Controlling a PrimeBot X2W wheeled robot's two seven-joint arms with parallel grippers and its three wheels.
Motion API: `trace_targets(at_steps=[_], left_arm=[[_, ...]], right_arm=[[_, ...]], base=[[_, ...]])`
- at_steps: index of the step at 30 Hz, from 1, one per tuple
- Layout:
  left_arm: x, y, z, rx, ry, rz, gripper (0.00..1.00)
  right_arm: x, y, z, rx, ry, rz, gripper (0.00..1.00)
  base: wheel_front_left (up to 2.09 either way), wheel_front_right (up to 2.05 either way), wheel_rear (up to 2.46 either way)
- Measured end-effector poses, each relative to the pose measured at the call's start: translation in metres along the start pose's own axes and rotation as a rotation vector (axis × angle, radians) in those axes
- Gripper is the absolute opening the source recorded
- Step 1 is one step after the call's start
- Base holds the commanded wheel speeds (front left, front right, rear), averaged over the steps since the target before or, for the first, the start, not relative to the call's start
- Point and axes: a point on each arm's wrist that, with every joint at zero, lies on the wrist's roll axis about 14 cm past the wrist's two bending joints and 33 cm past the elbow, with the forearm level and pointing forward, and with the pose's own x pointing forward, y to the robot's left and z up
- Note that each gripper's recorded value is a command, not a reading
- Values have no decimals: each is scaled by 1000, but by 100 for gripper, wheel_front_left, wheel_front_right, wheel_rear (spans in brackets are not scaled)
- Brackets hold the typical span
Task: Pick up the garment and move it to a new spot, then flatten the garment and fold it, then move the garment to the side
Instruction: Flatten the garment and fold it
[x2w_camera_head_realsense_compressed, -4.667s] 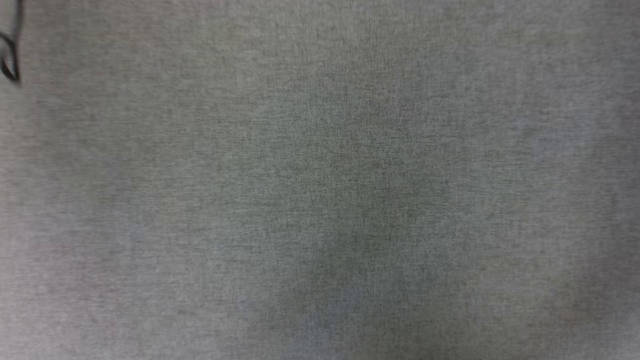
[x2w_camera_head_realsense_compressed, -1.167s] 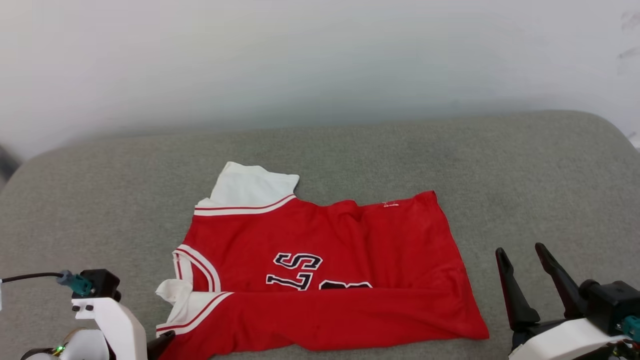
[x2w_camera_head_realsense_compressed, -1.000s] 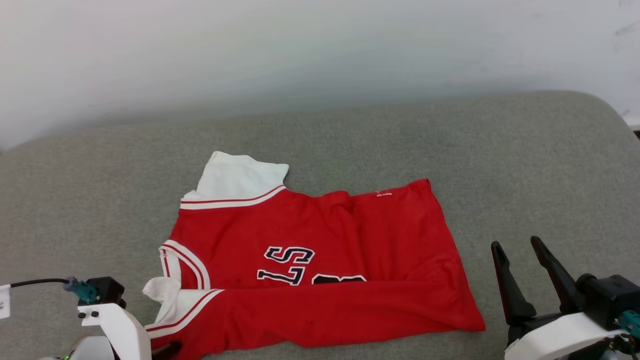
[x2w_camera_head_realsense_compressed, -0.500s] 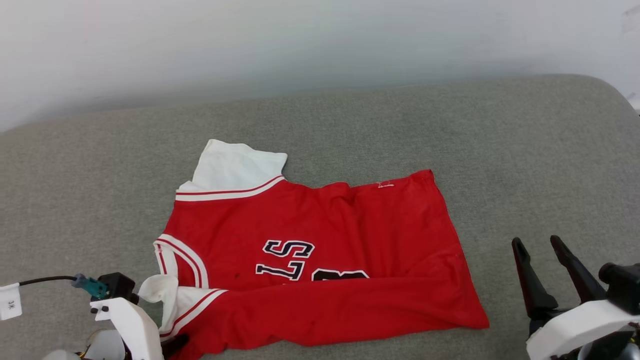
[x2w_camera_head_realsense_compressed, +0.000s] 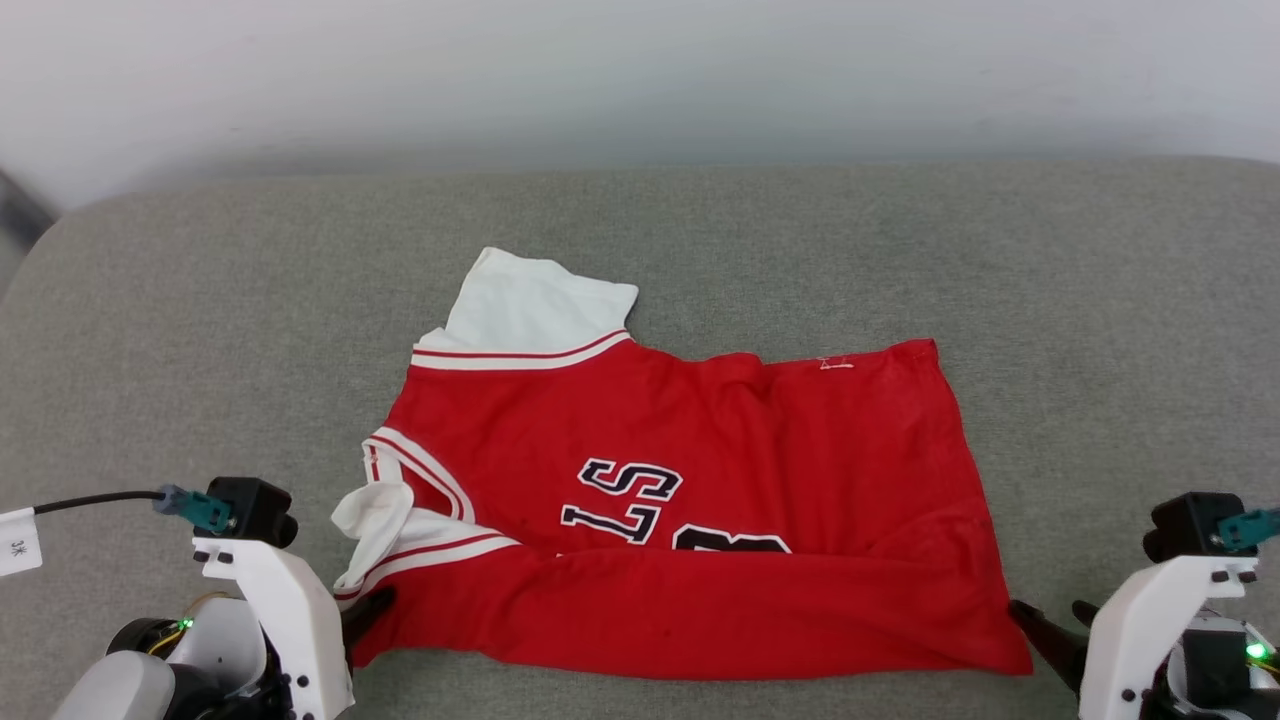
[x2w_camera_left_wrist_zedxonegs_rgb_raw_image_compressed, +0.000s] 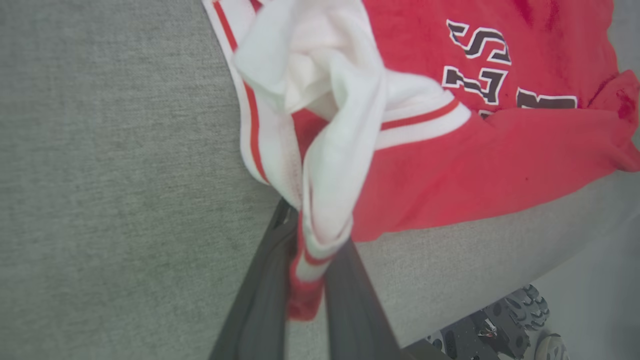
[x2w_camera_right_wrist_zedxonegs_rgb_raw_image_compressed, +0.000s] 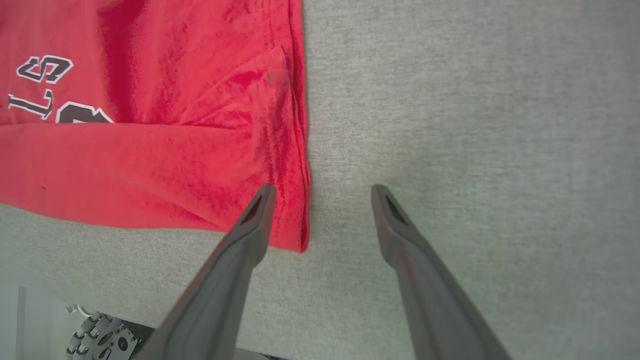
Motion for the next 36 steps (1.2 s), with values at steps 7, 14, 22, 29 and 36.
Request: trace_targets(at_steps=[7, 14, 22, 29, 36], left_arm=[[3, 0, -2, 4, 13, 3, 0], [3, 1, -3, -2, 15, 9, 0], [-2, -5, -2, 6, -8, 4, 0], [-31, -23, -13, 26, -68, -3, 0], [-50, -28, -30, 22, -78, 12, 0]], right_arm=[[34, 24, -13, 3, 112, 75, 100], [51, 32, -24, 15, 190, 117, 0], [44, 35, -13, -14, 133, 139, 0], [-2, 45, 4, -76, -18, 167, 0], [-26, 39, -10, -53, -49, 155, 0]], base=[[0, 0, 0], [0, 0, 0], [0, 0, 0], [0, 0, 0], [0, 0, 0]])
